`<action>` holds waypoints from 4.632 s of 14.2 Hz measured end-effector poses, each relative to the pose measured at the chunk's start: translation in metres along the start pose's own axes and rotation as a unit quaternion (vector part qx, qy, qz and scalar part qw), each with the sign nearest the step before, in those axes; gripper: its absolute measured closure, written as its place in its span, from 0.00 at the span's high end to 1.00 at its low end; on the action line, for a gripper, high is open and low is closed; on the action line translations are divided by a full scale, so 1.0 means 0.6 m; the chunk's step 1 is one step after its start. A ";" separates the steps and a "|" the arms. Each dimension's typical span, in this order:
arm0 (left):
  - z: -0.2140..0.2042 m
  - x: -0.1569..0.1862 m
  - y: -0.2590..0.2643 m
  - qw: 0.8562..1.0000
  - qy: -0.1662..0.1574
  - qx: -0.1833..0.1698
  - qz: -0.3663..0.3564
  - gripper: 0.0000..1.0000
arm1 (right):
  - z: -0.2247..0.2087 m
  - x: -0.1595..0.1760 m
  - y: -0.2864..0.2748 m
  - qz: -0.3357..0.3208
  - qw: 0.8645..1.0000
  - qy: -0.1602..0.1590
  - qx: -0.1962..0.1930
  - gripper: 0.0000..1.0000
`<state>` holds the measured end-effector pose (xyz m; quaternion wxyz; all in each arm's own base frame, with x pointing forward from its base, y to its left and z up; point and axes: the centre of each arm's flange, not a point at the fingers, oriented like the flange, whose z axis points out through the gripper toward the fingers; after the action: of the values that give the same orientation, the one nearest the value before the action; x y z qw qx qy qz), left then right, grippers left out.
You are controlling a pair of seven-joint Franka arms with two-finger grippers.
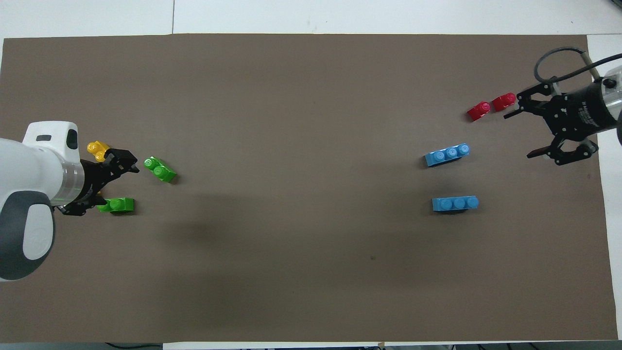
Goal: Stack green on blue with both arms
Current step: 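Lower the left gripper onto green brick while the right gripper lowers onto blue, then grasp the green brick with the left gripper while the right gripper grasps blue, then carry the green brick toward center while the right gripper carries the blue brick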
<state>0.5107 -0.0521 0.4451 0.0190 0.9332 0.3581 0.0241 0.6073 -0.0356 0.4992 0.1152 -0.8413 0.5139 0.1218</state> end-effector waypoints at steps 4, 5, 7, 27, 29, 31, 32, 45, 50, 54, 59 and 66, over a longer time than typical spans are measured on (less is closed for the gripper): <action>0.077 0.011 0.038 0.999 0.005 -0.016 -0.049 1.00 | 0.100 0.039 -0.013 0.055 0.998 -0.043 -0.009 0.92; 0.093 0.014 0.042 0.998 0.004 -0.017 -0.054 1.00 | 0.117 0.048 -0.013 0.060 0.997 -0.044 -0.010 0.91; 0.123 0.022 0.047 0.998 0.005 -0.021 -0.059 1.00 | 0.147 0.061 -0.010 0.070 0.996 -0.047 -0.012 0.90; 0.229 0.062 0.037 0.998 -0.006 0.006 -0.069 0.95 | 0.316 0.140 -0.021 0.087 0.994 -0.072 0.014 0.90; 0.232 0.062 0.037 0.998 -0.007 0.007 -0.069 0.90 | 0.326 0.142 -0.016 0.087 0.994 -0.070 0.014 0.92; 0.233 0.062 0.037 0.997 -0.008 0.007 -0.070 0.80 | 0.332 0.143 -0.013 0.086 0.994 -0.068 0.015 0.90; 0.233 0.062 0.037 0.997 -0.007 0.007 -0.074 0.75 | 0.334 0.143 -0.012 0.086 0.994 -0.069 0.015 0.83; 0.208 0.076 0.049 0.997 -0.001 0.000 -0.081 0.34 | 0.277 -0.029 -0.081 0.093 0.991 -0.095 0.010 0.34; 0.096 0.093 0.087 0.995 -0.022 0.028 -0.089 0.34 | 0.283 -0.242 -0.149 0.160 0.978 -0.135 0.017 0.34; 0.005 0.066 0.114 0.994 -0.023 0.032 -0.098 0.34 | 0.352 -0.346 -0.170 0.209 0.971 -0.108 0.044 0.34; -0.044 -0.015 0.158 0.994 -0.033 0.048 -0.093 0.34 | 0.441 -0.396 -0.151 0.216 0.971 -0.076 0.070 0.34; -0.072 -0.143 0.257 0.960 -0.010 0.011 -0.279 0.34 | 0.519 -0.398 -0.118 0.229 0.964 -0.113 0.079 0.34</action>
<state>0.5475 -0.2230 0.4938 0.0183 0.7963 0.6047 0.0045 0.5381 0.2948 0.2876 0.2077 -0.6704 0.6841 0.1986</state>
